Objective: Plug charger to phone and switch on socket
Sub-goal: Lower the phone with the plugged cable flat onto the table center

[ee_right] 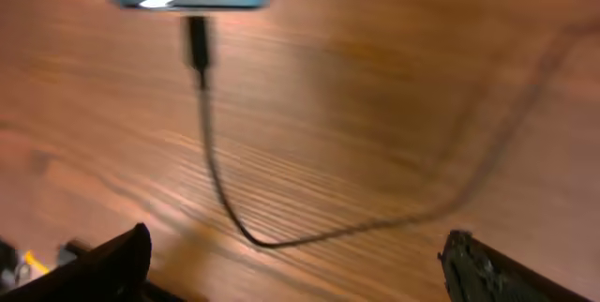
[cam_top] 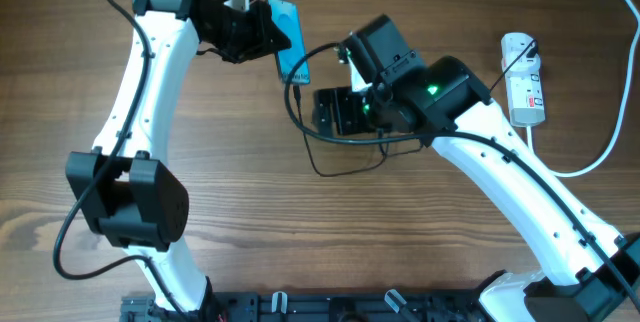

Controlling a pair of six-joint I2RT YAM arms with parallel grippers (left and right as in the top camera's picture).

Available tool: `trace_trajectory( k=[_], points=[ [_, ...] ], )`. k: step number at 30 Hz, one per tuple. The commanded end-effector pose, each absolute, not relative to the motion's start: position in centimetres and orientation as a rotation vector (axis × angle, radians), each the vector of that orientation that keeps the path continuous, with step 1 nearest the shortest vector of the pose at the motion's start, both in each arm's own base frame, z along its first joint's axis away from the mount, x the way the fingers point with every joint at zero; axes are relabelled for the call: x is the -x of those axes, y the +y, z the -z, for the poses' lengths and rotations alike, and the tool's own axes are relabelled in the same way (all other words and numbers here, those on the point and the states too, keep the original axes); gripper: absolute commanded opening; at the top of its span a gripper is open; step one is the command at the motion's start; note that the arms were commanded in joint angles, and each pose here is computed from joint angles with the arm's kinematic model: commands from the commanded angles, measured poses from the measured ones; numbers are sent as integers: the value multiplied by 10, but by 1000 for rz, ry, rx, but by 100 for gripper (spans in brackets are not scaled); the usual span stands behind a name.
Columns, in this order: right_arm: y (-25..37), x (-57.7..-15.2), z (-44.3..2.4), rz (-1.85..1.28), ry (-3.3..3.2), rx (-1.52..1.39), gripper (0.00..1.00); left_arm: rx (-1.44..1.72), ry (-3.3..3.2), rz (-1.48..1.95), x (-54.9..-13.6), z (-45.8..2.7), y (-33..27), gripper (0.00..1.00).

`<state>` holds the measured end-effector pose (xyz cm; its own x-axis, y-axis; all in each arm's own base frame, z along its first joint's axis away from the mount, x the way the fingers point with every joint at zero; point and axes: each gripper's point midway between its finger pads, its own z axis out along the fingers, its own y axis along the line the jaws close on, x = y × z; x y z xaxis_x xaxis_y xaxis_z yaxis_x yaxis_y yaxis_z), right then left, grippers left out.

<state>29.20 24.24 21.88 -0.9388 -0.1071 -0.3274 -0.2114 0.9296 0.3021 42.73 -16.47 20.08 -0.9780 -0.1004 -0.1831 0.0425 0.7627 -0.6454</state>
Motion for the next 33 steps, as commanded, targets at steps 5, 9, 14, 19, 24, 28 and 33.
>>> trace_trajectory(
  k=[5, 9, 14, 19, 24, 28, 33],
  points=[
    [208, -301, -226, -470, 2814, -45, 100, 2, 3003, 1003, -393, -111, -197, 4],
    [207, -302, -226, -475, 2816, -50, 100, -67, 3044, 1011, -386, -81, -220, 4],
    [207, -301, -225, -473, 2819, -50, 100, -217, 2982, 1127, -388, -72, -249, 4],
    [206, -300, -224, -468, 2825, -47, 100, -216, 2995, 1150, -386, -62, -253, 4],
    [205, -298, -223, -462, 2834, -48, 100, -214, 3010, 1137, -382, -48, -251, 4],
    [205, -298, -223, -461, 2837, -50, 100, -214, 3008, 1112, -384, -43, -249, 4],
    [205, -298, -223, -461, 2837, -52, 100, -219, 2995, 1104, -388, -41, -249, 4]
  ],
)
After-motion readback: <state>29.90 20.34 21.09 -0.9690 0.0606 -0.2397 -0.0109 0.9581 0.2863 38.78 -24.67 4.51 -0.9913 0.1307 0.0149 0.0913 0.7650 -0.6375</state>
